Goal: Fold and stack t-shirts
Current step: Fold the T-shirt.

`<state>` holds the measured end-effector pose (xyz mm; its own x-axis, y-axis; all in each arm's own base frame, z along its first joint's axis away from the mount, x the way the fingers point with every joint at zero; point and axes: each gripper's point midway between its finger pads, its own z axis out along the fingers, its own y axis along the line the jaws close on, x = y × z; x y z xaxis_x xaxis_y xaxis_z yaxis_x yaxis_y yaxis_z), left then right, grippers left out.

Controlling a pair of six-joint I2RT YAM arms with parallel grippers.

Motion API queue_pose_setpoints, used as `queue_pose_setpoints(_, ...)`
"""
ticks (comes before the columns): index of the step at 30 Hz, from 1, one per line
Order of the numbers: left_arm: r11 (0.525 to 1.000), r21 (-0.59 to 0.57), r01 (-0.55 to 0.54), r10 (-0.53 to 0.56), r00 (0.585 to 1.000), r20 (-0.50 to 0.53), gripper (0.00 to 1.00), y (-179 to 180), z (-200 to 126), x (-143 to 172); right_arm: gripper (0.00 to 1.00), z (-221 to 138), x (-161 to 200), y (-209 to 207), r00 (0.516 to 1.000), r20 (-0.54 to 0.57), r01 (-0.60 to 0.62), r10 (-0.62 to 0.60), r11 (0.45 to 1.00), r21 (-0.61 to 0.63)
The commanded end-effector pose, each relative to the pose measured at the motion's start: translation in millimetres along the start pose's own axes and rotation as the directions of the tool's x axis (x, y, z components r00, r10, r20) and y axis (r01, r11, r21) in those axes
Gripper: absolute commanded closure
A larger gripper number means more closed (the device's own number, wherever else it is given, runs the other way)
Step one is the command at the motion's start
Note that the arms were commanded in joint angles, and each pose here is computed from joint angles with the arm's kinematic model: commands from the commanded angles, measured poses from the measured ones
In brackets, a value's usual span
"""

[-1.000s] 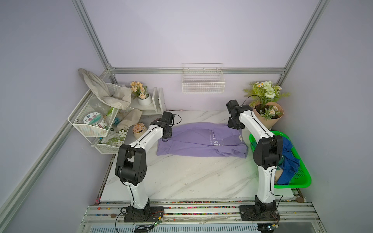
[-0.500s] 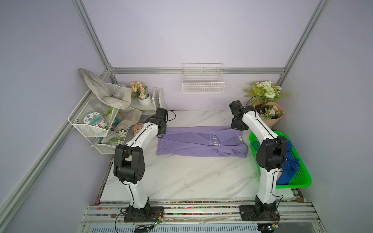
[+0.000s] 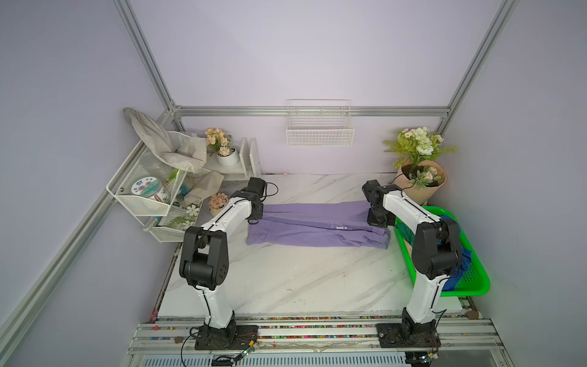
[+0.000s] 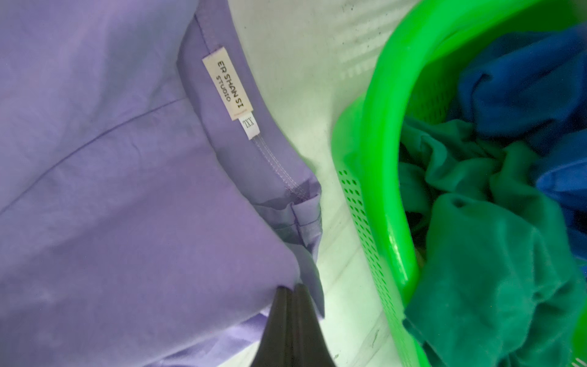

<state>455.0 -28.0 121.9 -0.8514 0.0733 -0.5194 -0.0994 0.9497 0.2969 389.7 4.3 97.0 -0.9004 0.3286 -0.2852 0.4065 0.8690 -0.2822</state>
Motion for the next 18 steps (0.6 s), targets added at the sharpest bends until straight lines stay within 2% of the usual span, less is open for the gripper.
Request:
queue_pose_setpoints(1,0.998,-0.046,-0.039,0.034,0.995,-0.094,0.84,-2,11,35,0.89,-9,-13,-3,0.997,0.053,-0.056,0.057,0.998,-0.018)
queue_pose_setpoints(5,0.997,-0.054,-0.051,0.044,0.990,-0.134,0.69,-5,16,46,0.78,-10,-15,-1,0.996,0.053,-0.067,0.068,0.997,-0.028)
queue_pose_setpoints(13,0.990,-0.138,-0.028,-0.001,0.980,-0.201,0.65,3,19,70,0.66,-16,-8,-8,0.994,0.038,-0.098,0.098,0.995,-0.021)
queue_pose_setpoints(16,0.990,-0.133,0.035,-0.059,0.983,-0.174,0.61,5,8,76,0.64,-28,0,-12,0.991,0.028,-0.129,0.130,0.990,-0.055)
queue_pose_setpoints(18,0.990,-0.097,0.103,-0.115,0.987,-0.116,0.58,4,-5,75,0.64,-34,10,-16,0.988,0.019,-0.151,0.153,0.985,-0.082)
